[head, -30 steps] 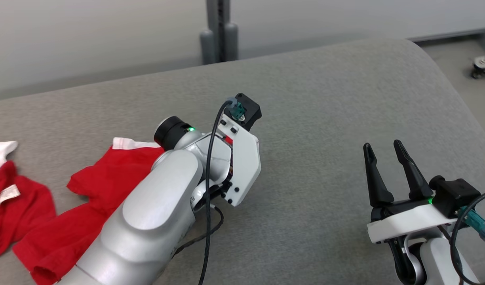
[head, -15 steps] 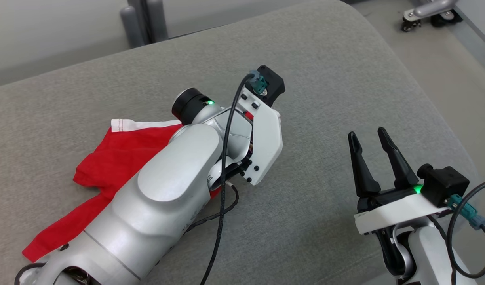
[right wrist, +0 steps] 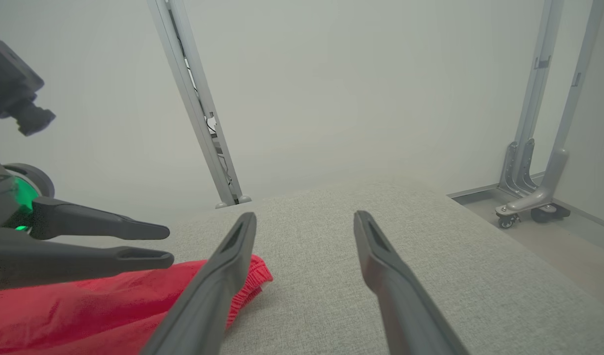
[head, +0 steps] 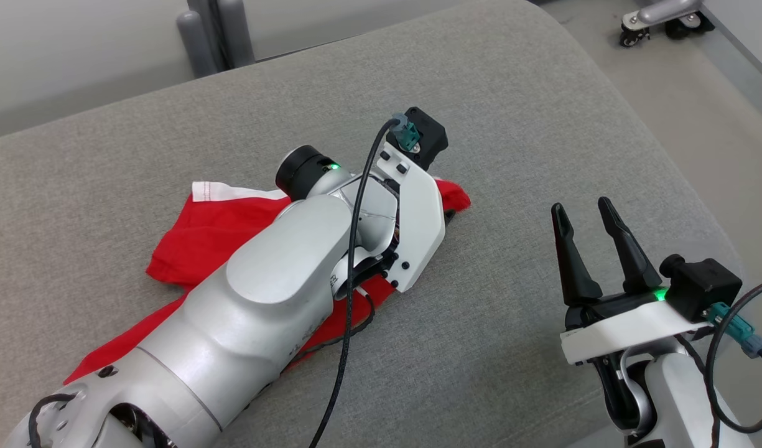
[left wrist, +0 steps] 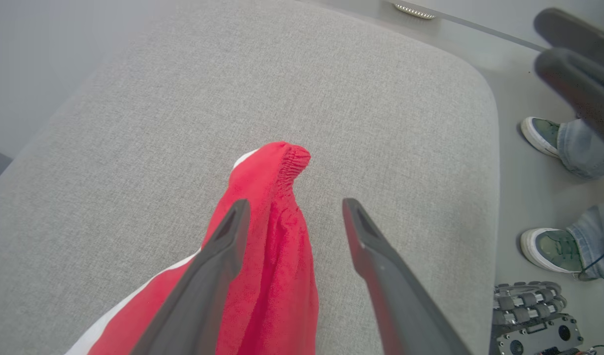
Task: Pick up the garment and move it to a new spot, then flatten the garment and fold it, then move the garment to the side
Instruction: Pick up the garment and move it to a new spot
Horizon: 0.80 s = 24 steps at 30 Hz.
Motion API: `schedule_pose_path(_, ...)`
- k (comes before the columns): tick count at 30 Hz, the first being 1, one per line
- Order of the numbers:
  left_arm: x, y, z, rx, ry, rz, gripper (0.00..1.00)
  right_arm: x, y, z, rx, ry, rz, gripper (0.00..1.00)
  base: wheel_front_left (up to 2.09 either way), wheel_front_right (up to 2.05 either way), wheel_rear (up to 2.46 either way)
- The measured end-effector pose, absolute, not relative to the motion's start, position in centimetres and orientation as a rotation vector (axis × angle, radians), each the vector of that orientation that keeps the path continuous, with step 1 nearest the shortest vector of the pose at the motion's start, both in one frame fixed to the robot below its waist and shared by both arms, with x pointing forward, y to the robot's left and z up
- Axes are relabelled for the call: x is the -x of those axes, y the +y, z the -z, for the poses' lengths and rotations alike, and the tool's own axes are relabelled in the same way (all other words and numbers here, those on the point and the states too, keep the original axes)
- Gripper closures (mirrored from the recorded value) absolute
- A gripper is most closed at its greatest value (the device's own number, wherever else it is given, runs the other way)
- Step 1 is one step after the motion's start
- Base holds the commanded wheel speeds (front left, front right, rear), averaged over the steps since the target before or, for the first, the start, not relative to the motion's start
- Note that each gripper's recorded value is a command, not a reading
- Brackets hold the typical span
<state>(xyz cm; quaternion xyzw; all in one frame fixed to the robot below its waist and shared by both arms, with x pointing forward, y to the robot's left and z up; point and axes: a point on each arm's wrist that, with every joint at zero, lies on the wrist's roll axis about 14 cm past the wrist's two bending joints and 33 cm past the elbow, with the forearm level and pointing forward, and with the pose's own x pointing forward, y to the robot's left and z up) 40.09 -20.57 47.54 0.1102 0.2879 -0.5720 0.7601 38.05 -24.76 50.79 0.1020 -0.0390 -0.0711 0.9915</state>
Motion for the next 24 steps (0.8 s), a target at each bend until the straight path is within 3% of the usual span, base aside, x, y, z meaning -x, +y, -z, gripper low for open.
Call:
schedule_pose_path(12,-41.5,-16.6,-48.8,-0.201,0.591,1.12,0.0,-38.9,-22.6,-51.3,-0.197,-0.096,0.075,0.0,0.0,0.0,0.0)
schedule_pose_path(24,-45.7,-7.6,-50.9,-0.064,0.421,0.816,0.0,-39.5,-20.3,-52.4,-0.186,-0.126,-0.019,0.0,0.0,0.0,0.0)
